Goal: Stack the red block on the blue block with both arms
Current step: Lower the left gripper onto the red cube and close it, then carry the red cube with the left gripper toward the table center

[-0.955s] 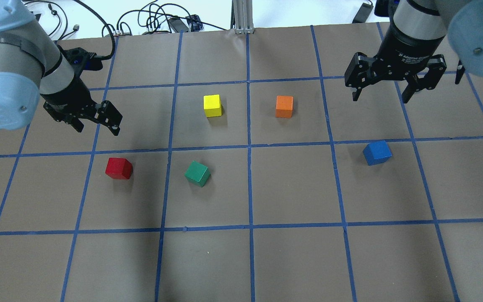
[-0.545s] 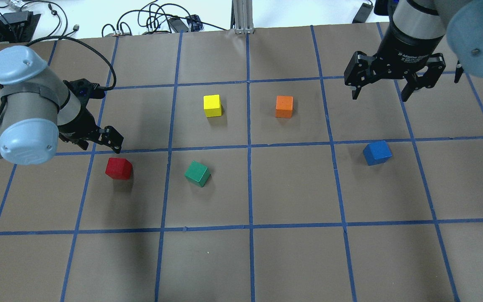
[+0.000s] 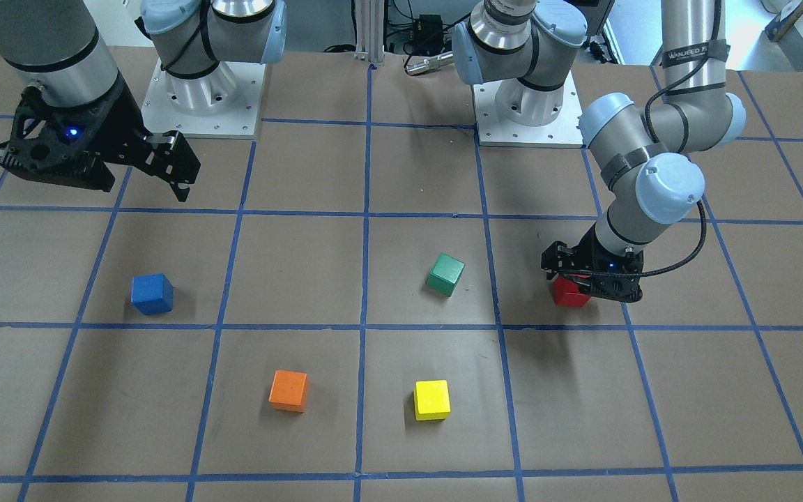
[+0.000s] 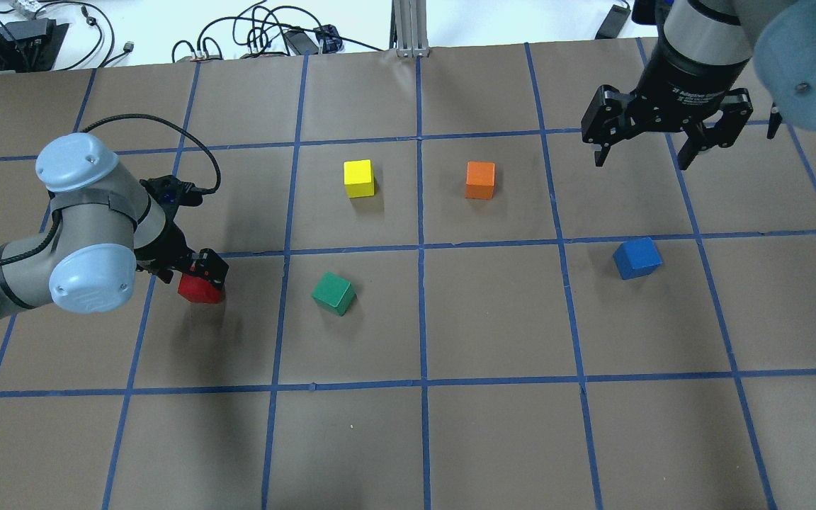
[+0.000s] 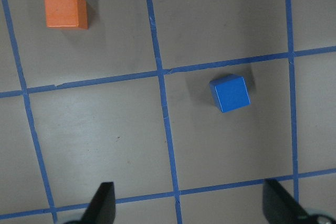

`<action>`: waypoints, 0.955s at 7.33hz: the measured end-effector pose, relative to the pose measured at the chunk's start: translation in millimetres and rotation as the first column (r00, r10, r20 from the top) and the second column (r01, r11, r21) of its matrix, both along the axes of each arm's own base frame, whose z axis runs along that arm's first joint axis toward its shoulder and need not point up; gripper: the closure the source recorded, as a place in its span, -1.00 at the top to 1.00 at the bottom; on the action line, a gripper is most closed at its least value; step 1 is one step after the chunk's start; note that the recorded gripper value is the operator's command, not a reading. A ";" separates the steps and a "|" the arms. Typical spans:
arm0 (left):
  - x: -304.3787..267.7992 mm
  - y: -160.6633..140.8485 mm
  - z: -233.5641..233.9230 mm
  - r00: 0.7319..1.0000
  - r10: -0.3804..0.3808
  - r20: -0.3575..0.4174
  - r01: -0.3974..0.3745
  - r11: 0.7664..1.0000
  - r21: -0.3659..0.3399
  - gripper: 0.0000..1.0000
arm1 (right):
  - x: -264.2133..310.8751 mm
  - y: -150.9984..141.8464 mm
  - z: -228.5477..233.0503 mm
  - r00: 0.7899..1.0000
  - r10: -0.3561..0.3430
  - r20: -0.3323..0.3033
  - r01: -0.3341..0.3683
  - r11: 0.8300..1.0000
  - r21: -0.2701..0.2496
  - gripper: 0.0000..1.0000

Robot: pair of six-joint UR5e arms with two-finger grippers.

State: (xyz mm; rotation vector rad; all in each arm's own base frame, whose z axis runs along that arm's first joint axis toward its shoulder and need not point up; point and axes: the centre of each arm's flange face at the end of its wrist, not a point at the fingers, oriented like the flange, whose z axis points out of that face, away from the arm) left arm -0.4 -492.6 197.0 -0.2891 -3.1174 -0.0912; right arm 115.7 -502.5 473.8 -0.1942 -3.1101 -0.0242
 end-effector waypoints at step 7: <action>-79.8 -44.3 60.4 1.000 0.002 0.025 0.002 0.985 -0.174 -0.47 | -0.4 2.3 -7.1 1.000 -0.005 -0.001 0.005 1.000 0.015 1.00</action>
